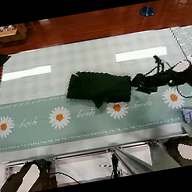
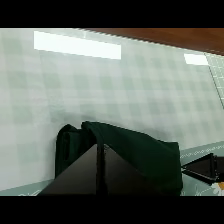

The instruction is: Fold the shirts.

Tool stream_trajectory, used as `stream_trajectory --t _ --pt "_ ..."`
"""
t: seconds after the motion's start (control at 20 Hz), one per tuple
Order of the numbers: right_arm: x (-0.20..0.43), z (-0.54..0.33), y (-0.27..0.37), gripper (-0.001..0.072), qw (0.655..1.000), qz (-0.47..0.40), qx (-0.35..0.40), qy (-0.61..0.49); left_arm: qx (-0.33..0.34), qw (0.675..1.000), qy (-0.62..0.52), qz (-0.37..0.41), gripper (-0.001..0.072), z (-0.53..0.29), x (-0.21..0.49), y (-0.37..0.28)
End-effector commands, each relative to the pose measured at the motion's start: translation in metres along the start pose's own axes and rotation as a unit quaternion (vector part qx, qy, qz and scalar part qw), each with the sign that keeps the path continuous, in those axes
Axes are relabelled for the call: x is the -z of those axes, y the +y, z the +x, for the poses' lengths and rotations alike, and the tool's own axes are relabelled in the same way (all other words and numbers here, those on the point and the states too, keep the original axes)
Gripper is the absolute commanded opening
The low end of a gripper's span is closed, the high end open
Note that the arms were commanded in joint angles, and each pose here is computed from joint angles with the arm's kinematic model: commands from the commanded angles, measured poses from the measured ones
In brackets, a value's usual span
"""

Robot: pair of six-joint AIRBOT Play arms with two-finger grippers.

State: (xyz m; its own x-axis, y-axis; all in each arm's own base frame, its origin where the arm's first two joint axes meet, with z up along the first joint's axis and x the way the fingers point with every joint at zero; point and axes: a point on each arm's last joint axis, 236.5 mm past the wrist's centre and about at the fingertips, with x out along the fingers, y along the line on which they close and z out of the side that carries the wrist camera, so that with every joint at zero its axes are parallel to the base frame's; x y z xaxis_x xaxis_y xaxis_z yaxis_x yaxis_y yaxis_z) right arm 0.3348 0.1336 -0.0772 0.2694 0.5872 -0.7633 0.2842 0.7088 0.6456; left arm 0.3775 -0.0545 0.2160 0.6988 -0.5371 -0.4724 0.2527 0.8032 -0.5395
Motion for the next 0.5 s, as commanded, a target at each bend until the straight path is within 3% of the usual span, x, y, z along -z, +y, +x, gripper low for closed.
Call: stream_trajectory --t 0.0,0.05,0.1,0.15,0.3,0.45 --pt "0.003 0.038 0.019 0.0572 0.999 0.038 -0.03 -0.02 0.0 1.0 0.0 0.0 0.0028 0.0 0.0 0.0" --pt "0.001 0.043 0.023 0.0461 0.998 0.05 -0.036 -0.027 -0.001 1.0 0.0 0.0 0.0028 0.0 0.0 0.0" --pt "-0.002 0.044 0.027 0.0192 0.997 0.057 -0.045 -0.032 0.0 1.0 0.0 0.0 0.0028 0.0 0.0 0.0" --pt "-0.004 0.04 0.037 0.0028 0.996 0.055 -0.062 -0.031 0.0 1.0 0.0 0.0 0.0027 0.0 0.0 0.0" --pt "-0.014 -0.004 0.087 0.0032 0.991 -0.063 -0.118 -0.03 0.0 1.0 0.0 0.0 0.0027 0.0 0.0 0.0" --pt "-0.039 -0.087 0.128 0.0032 0.981 -0.112 -0.136 -0.08 -0.001 1.0 0.0 0.0 0.0027 0.0 0.0 0.0"
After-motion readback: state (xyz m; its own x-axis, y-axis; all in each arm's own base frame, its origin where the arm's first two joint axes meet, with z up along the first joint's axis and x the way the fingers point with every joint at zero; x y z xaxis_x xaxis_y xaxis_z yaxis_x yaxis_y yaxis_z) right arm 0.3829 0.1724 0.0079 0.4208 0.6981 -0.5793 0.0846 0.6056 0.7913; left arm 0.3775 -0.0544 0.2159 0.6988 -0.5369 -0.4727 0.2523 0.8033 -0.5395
